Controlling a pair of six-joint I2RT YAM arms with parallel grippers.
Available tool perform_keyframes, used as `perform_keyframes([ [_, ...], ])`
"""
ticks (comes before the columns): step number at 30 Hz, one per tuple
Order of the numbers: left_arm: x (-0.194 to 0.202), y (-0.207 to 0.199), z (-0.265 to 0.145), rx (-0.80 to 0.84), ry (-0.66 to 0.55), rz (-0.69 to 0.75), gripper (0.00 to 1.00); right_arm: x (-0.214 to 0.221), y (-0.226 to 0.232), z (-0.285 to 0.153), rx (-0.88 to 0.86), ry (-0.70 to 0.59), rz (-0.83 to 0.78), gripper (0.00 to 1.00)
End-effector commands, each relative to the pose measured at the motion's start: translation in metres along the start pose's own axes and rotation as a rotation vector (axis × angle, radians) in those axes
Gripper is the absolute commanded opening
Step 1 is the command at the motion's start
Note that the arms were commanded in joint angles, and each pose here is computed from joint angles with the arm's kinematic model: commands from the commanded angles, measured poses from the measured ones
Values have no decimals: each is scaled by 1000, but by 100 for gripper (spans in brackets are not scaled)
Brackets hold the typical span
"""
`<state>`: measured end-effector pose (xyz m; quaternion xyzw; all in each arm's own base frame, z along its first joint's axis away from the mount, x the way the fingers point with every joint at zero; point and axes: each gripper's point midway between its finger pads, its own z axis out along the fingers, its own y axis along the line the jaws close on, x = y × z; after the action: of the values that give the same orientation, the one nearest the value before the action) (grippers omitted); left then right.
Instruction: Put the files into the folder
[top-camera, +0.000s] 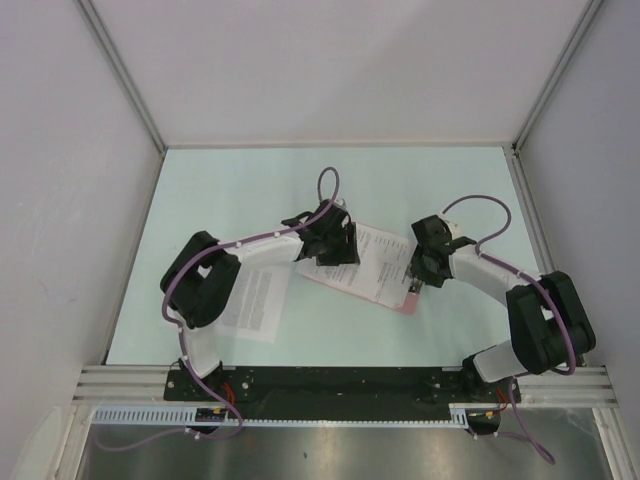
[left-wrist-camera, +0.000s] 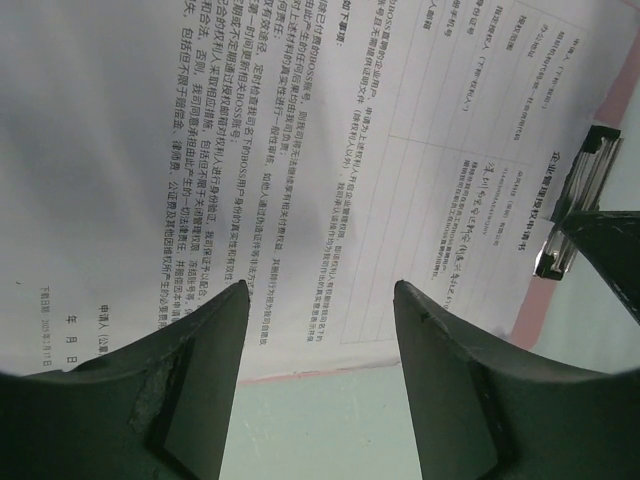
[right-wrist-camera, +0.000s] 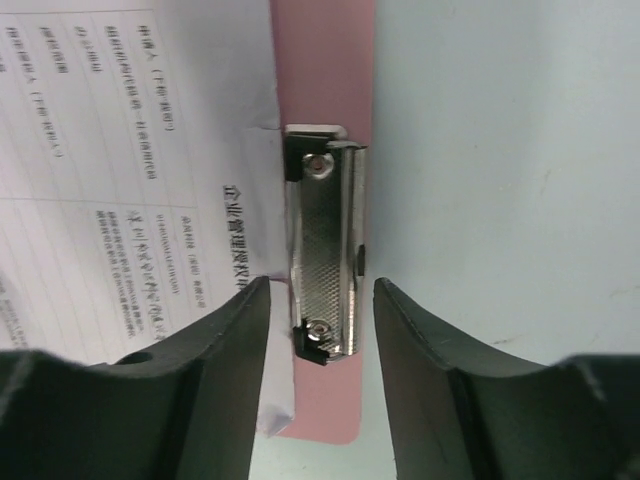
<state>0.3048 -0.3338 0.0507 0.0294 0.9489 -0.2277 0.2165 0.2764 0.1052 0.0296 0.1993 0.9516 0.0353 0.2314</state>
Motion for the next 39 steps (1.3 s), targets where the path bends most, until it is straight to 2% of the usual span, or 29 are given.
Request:
perform_keyframes([
  [1,-9,4,2,-23,-19,17,66,-15,-6,-2,81,-58,14,47],
  [10,-6,9,8,-38,-9,16,65,-10,-6,6,98,-35,1,45],
  [21,-21,4,-7,-38,-49,27,66,-2,-12,22,152,-1,-14,43],
  [24,-21,12,-3,-57,-39,15,66,3,-19,26,183,19,-26,36],
  [25,-22,16,-2,-65,-36,7,66,4,-20,26,188,24,-29,27],
  [27,-20,22,0,-75,-29,3,66,7,-22,28,196,37,-37,21],
  [28,-23,24,0,-77,-34,2,66,7,-22,28,191,41,-44,10],
  [30,-26,30,-1,-104,-51,4,66,9,-20,28,181,46,-47,1],
  [35,-25,44,4,-148,-38,1,67,6,-13,27,133,32,-75,0],
  [39,-11,53,15,-157,0,-14,66,7,0,27,-13,22,-62,0],
])
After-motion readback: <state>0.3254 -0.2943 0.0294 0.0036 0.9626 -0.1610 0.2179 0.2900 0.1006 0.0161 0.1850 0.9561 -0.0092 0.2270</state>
